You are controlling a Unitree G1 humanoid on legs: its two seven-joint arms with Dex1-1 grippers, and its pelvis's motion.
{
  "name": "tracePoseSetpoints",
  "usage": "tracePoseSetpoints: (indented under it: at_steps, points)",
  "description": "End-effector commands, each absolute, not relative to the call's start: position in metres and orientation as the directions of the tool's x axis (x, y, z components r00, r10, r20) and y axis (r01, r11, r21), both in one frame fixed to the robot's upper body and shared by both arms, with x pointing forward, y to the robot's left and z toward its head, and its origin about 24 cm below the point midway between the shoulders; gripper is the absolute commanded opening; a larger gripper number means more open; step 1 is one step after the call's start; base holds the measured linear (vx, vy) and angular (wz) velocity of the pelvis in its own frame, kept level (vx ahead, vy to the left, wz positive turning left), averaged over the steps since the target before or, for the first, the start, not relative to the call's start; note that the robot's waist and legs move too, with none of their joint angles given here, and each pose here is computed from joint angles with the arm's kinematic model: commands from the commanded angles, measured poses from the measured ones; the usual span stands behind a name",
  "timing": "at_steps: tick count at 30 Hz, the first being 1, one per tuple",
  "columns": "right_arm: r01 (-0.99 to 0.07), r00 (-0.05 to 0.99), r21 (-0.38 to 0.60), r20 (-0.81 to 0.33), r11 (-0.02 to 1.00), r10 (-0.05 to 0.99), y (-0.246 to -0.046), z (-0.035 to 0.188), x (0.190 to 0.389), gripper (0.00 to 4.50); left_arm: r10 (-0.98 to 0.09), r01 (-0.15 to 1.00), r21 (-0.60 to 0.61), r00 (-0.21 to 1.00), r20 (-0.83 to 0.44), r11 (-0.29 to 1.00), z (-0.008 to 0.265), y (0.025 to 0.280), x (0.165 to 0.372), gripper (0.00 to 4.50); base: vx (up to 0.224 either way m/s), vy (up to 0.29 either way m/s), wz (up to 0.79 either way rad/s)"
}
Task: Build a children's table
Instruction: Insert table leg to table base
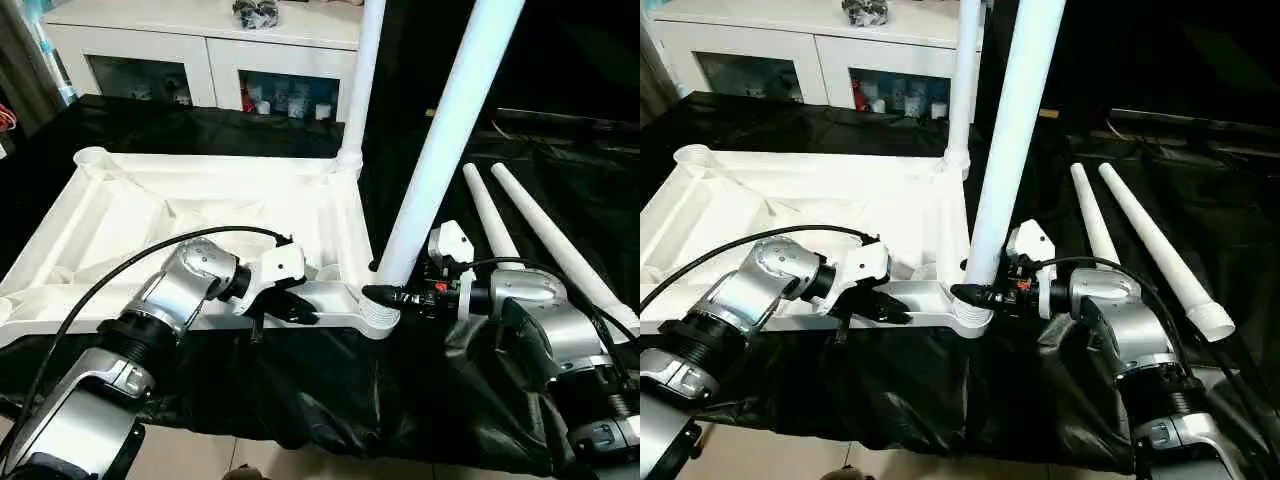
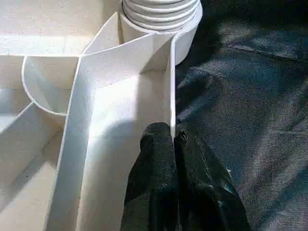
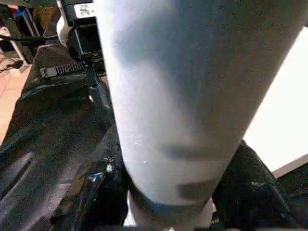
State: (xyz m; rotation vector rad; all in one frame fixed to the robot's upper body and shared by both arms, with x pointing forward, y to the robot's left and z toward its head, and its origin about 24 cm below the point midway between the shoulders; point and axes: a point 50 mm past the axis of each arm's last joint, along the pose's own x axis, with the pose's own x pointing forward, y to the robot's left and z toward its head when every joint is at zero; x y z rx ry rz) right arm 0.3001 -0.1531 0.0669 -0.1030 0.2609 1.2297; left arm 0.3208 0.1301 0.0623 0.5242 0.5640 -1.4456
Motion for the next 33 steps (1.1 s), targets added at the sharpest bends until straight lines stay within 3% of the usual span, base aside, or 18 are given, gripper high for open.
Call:
tracePoseSetpoints:
  at_steps: [1, 7, 8, 9, 10, 11, 14, 17, 19, 23, 33]
  points:
    - [-0.937, 0.228, 0.18, -0.327, 0.298, 0.917, -0.149, 0.036, 0.285, 1.87, -0.758, 0.996, 0.044, 0.089, -0.646, 0.08, 0.072, 0.13, 0.327, 0.0, 0.0, 0.0, 0.0]
    - [-0.868, 0.402, 0.16, -0.33, 0.47, 0.854, -0.15, 0.033, 0.299, 1.87, -0.788, 0.988, 0.047, 0.147, -0.598, 0.149, 0.077, 0.123, 0.331, 0.0, 0.0, 0.0, 0.0]
    - [-0.8, 0.518, 0.136, -0.336, 0.584, 0.787, -0.151, 0.031, 0.309, 1.87, -0.788, 0.974, 0.064, 0.213, -0.577, 0.216, 0.08, 0.116, 0.335, 0.0, 0.0, 0.0, 0.0]
    - [-0.8, 0.518, 0.136, -0.336, 0.584, 0.787, -0.151, 0.031, 0.309, 1.87, -0.788, 0.974, 0.064, 0.213, -0.577, 0.216, 0.08, 0.116, 0.335, 0.0, 0.0, 0.0, 0.0]
    - [-0.717, 0.616, 0.132, -0.34, 0.684, 0.711, -0.152, 0.028, 0.319, 1.87, -0.778, 0.952, 0.093, 0.292, -0.557, 0.29, 0.083, 0.107, 0.34, 0.0, 0.0, 0.0, 0.0]
    - [-0.717, 0.616, 0.132, -0.34, 0.684, 0.711, -0.152, 0.028, 0.319, 1.87, -0.778, 0.952, 0.093, 0.292, -0.557, 0.29, 0.083, 0.107, 0.34, 0.0, 0.0, 0.0, 0.0]
    - [-0.562, 0.741, 0.145, -0.351, 0.815, 0.573, -0.147, 0.025, 0.334, 1.87, -0.758, 0.909, 0.114, 0.399, -0.516, 0.401, 0.087, 0.087, 0.343, 0.0, 0.0, 0.0, 0.0]
    - [-0.436, 0.802, 0.163, -0.375, 0.885, 0.465, -0.14, 0.022, 0.345, 1.87, -0.721, 0.859, 0.133, 0.491, -0.489, 0.495, 0.089, 0.069, 0.346, 0.0, 0.0, 0.0, 0.0]
    - [-0.387, 0.816, 0.176, -0.392, 0.905, 0.425, -0.13, 0.021, 0.35, 1.87, -0.706, 0.842, 0.14, 0.517, -0.484, 0.521, 0.088, 0.054, 0.344, 0.0, 0.0, 0.0, 0.0]
    - [-0.387, 0.808, 0.179, -0.407, 0.904, 0.427, -0.12, 0.02, 0.352, 1.87, -0.7, 0.84, 0.145, 0.52, -0.491, 0.523, 0.084, 0.045, 0.342, 0.0, 0.0, 0.0, 0.0]
    - [-0.426, 0.782, 0.177, -0.42, 0.887, 0.46, -0.105, 0.022, 0.355, 1.87, -0.671, 0.833, 0.156, 0.526, -0.523, 0.531, 0.081, 0.049, 0.342, 0.0, 0.0, 0.0, 0.0]
